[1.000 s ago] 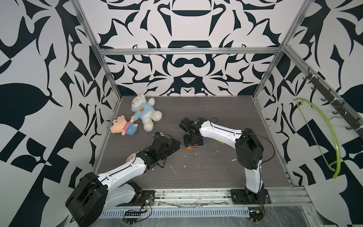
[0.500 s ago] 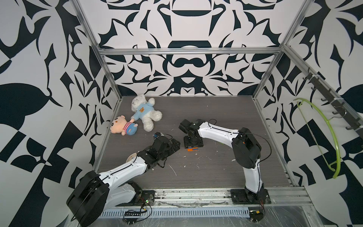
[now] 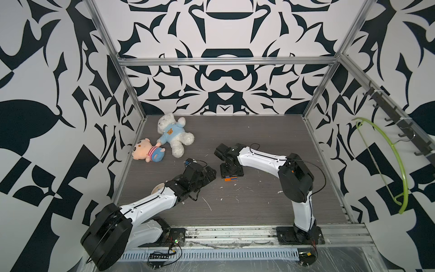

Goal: Assemble the number 5 with lego
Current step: Assemble the lego brick with the lego brick.

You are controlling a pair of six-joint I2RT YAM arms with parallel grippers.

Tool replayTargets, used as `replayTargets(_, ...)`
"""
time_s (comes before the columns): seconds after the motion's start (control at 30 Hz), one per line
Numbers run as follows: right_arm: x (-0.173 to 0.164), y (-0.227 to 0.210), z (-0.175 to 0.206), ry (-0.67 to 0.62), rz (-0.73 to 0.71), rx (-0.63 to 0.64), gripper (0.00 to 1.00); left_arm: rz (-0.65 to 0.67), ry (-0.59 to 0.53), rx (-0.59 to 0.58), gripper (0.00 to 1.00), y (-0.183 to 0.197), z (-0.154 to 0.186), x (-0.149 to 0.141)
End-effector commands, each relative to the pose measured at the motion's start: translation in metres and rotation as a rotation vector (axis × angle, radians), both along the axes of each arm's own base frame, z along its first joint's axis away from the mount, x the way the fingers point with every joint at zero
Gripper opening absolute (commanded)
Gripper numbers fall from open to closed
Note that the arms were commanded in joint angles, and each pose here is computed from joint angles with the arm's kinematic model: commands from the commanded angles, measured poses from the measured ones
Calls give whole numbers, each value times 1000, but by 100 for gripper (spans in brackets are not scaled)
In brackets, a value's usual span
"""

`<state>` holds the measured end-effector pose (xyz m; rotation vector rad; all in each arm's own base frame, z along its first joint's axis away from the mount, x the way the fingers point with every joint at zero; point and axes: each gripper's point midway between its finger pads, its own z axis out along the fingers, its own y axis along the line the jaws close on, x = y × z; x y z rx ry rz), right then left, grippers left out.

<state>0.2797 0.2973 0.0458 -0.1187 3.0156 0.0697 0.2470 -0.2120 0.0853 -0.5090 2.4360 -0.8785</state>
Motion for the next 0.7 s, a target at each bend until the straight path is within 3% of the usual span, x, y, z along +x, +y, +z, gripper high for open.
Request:
replayTargets(0.0, -12, -9, -23, 53, -5, -43, 63, -12, -22, -6, 99, -4, 8, 3)
replayTargets(0.67, -10, -7, -18, 31, -6, -22, 64, -11, -23, -8, 99, -4, 10, 3)
